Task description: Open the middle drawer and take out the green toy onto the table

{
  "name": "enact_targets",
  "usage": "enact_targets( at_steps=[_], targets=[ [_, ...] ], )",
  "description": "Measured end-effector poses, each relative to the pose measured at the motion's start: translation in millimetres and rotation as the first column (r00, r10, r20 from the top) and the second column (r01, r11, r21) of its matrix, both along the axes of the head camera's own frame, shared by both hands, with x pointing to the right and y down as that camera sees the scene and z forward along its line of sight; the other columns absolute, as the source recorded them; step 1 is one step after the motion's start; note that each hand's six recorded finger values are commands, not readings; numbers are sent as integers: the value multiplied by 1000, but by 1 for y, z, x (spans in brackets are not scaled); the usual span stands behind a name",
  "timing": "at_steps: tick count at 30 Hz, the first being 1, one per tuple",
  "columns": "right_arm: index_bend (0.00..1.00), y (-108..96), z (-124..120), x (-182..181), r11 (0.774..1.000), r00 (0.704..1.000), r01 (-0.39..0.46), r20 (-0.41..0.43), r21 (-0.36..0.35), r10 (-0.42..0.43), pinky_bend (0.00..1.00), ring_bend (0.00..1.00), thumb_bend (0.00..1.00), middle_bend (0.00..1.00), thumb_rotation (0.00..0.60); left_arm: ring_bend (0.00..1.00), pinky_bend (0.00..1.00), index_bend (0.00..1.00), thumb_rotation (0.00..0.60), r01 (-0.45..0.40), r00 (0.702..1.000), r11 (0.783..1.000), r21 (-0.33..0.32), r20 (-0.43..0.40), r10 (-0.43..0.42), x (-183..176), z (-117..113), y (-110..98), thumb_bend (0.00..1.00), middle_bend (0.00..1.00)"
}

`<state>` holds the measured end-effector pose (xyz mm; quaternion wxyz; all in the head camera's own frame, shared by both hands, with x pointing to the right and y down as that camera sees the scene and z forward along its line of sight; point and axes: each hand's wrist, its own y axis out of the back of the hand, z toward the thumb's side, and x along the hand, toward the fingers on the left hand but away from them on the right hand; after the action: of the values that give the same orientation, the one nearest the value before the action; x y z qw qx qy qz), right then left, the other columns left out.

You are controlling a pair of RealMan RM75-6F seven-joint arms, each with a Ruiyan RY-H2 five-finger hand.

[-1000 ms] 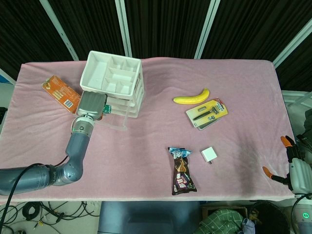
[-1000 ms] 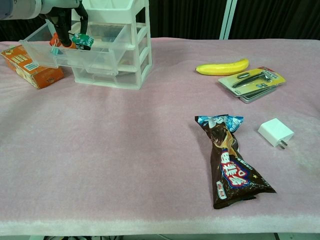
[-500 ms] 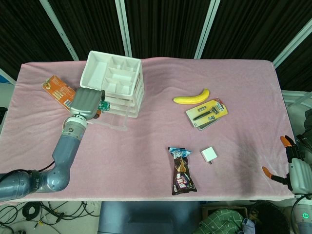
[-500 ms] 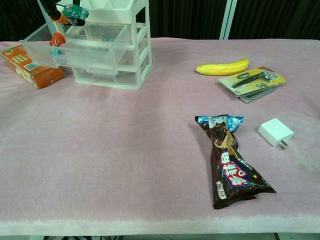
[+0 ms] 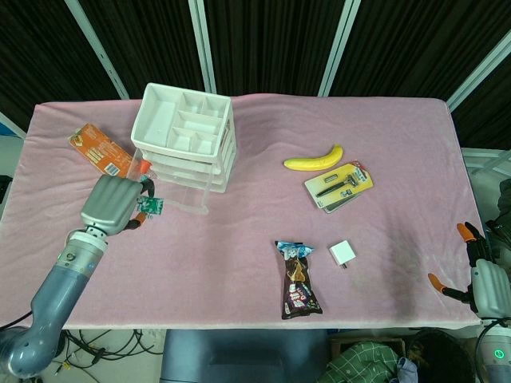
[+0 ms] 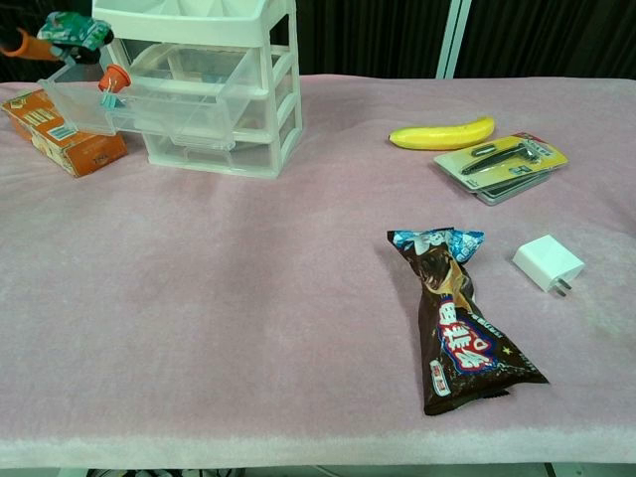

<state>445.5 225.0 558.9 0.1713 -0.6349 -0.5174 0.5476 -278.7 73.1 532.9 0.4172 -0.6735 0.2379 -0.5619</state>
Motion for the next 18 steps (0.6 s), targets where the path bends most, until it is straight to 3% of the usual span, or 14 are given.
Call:
enact_targets(
  at_steps=[8,18],
  targets=[
    [38,0,0,0,1000,1000,0,-1,2,0,137,0,120,0,600,1000,1000,500,600,-81,997,996,-45,9,81,-20,19,49,325,1000],
    [38,0,0,1,1000,1000,-7,1,2,7,137,0,120,0,600,1000,1000,483,600,-107,993,987,-122,37,113,-25,88,87,312,1000]
  ],
)
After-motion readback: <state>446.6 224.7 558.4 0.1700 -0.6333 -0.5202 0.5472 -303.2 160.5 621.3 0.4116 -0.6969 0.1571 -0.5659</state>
